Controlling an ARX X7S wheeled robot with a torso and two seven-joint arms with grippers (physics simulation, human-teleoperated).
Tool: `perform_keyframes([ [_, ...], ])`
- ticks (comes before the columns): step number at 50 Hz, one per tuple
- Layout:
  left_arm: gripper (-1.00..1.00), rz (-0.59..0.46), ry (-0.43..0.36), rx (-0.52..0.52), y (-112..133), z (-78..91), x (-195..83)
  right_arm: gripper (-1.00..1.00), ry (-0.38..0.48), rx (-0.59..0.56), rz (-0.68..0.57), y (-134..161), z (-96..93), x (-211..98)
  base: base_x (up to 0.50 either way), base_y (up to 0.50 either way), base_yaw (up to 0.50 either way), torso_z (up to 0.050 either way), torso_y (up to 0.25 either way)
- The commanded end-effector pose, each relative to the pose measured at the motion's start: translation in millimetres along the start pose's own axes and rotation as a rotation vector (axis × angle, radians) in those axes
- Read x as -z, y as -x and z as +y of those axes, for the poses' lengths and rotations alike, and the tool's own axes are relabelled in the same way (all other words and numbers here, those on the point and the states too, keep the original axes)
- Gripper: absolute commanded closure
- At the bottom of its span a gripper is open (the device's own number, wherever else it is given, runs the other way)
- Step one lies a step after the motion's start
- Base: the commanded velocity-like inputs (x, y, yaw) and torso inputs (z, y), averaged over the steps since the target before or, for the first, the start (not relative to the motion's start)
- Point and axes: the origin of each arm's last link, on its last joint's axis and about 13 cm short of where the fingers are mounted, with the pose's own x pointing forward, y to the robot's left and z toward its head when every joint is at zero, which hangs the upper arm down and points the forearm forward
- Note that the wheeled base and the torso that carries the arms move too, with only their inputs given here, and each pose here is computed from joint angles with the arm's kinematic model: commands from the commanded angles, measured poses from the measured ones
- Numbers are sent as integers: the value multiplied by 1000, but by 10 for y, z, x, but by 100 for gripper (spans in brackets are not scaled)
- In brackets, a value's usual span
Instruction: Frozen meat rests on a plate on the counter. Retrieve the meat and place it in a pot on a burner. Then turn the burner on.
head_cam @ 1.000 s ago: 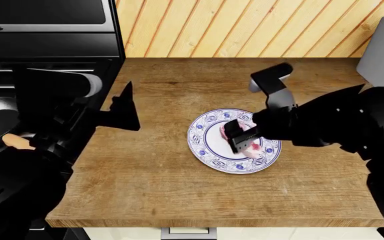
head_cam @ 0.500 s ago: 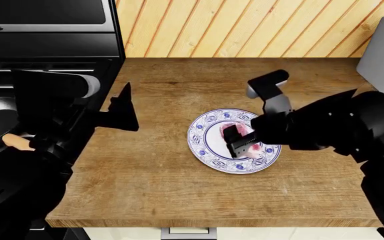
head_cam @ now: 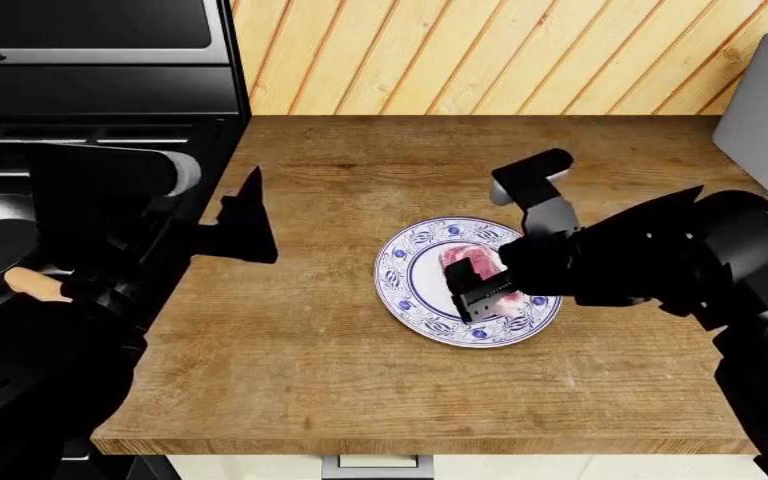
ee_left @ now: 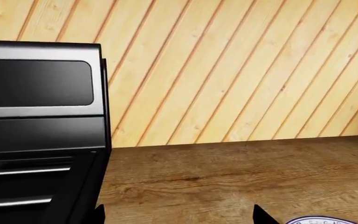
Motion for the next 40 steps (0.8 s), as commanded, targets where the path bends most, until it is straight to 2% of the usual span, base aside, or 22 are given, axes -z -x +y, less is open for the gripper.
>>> perform_keyframes([
  [1, -100, 1, 2, -3, 13, 4, 1, -100, 2, -1, 9, -12, 4, 18, 0, 0, 0, 0, 0],
  [40, -100, -2, -2, -4, 12, 0, -10, -100, -1, -2, 21, -54, -25, 87, 0, 0, 0, 0, 0],
])
